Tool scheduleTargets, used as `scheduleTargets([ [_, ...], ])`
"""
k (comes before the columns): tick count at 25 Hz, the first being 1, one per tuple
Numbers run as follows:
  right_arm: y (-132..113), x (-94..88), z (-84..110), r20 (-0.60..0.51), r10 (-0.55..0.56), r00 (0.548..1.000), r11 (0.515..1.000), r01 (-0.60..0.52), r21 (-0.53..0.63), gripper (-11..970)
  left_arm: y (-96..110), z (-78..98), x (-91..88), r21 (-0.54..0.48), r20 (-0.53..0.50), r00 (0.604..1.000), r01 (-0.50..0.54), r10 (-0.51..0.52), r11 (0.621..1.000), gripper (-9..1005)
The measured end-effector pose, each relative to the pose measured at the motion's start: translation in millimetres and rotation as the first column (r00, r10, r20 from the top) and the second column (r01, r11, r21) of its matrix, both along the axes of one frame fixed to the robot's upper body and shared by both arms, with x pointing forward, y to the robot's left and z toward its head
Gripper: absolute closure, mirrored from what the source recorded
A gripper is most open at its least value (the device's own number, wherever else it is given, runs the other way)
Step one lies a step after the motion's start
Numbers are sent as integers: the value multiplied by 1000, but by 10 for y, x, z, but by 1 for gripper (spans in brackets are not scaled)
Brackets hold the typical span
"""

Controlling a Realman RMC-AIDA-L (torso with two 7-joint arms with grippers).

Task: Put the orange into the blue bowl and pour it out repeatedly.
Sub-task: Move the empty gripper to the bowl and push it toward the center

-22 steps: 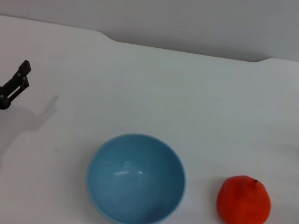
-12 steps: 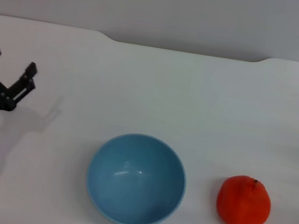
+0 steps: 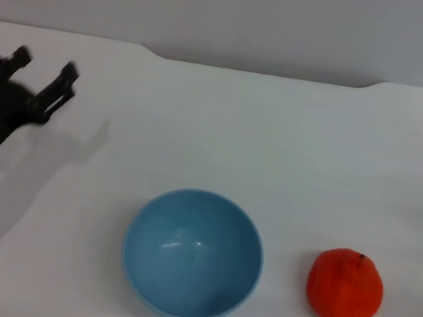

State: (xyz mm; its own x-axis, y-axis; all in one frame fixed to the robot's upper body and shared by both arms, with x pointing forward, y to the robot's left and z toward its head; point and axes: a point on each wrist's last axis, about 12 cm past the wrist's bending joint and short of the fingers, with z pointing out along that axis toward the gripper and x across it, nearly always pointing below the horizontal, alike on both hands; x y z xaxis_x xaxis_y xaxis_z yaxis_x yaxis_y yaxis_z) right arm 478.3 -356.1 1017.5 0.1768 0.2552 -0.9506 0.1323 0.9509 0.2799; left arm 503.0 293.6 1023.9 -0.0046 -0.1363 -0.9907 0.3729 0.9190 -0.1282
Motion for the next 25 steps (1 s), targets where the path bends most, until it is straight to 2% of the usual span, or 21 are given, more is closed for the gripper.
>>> scheduleTargets([
  [3,1,3,1,0,0,1000,1000,0,0,492,-133,121,346,-43,-78,996,38,-42,998,201],
  [6,3,-2,-5,-3,0,1000,1000,0,2,492,-329,256,632,8,-136,986,103,-101,995,200],
  [8,9,-8,-13,-7,0,1000,1000,0,4,492,-460,387,779,30,-154,977,154,-147,988,200],
  [9,10,-9,-15,-8,0,1000,1000,0,5,492,-592,542,898,35,-177,964,207,-197,978,200],
  [10,10,-9,-15,-7,0,1000,1000,0,5,492,-592,542,898,35,-177,964,207,-197,978,200],
  [12,12,-6,-14,-7,1,1000,1000,-1,5,492,-696,704,973,38,-191,950,259,-247,965,200],
  [18,19,-5,-15,-7,2,1000,1000,-2,6,492,-838,1280,1027,47,-252,873,442,-418,896,200],
  [21,21,-1,-13,-6,3,1000,1000,-3,6,491,-812,1518,1012,82,-366,803,530,-470,844,200],
  [23,20,3,-10,-5,3,1000,1000,-3,6,491,-770,1641,999,113,-472,755,565,-456,818,199],
  [25,16,8,-6,-4,3,1000,1000,-3,4,491,-730,1705,954,131,-595,698,574,-399,808,199],
])
